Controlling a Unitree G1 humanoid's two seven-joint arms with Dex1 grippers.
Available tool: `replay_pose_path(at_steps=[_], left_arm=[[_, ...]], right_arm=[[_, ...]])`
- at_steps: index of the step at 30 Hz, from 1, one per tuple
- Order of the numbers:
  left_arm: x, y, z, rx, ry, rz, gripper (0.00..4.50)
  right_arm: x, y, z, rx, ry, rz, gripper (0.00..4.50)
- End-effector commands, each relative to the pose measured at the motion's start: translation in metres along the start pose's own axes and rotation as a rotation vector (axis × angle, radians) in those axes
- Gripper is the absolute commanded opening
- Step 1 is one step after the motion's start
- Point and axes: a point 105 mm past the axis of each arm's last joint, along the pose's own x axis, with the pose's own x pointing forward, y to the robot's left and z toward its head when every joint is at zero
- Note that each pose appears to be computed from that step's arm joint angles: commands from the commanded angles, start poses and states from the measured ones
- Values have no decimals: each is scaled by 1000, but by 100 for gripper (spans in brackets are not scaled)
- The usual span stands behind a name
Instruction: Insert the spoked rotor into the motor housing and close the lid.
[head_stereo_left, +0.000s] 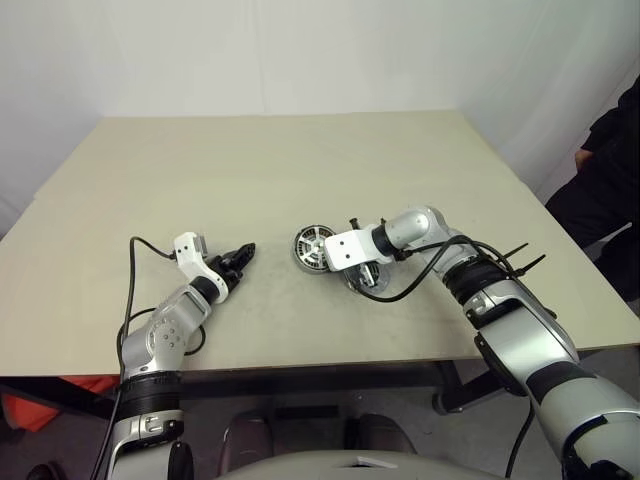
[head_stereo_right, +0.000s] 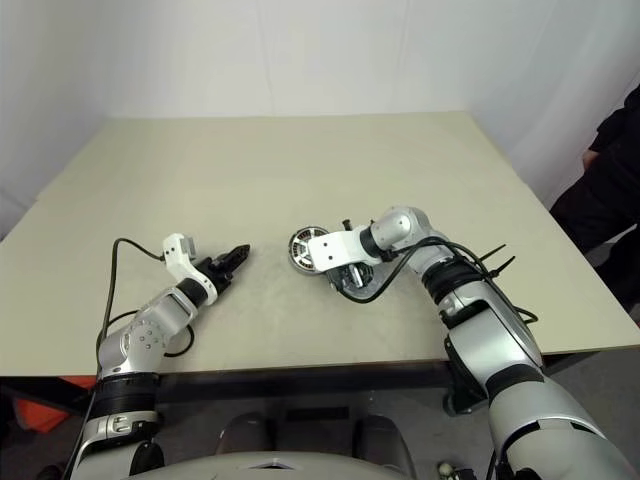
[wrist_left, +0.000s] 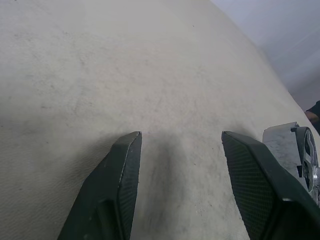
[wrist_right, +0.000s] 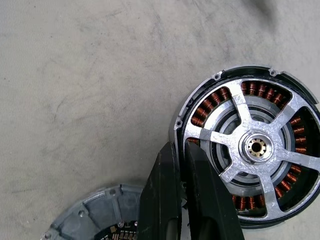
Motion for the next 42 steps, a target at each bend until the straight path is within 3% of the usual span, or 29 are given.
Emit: replay_pose_path(at_steps=[1,11,20,26,30,37,42], left_arm=[[0,-3,3,7,-6,-11,272],[1,-4,2,5,-6,-13,272],[3,-4,1,8,-9,-13,272],[-2,-1,3,7,-22,1,272],[-3,0,3,6,-24,6,272],[-2,0,2,6,-15,2,272],[1,-2,1,7,-9,-5,272]], right_arm=[[-17,-2,-5,-62,45,8,2],[-62,1,-7,-283,129,120,2],[-78,-32,17,-573,191,119,2],[-67,-29,27,-604,123,129,2],[-61,-14,20,-512,101,174,2],[-50,5,23,-456,49,173,221],[-45,7,16,-423,74,165,221]])
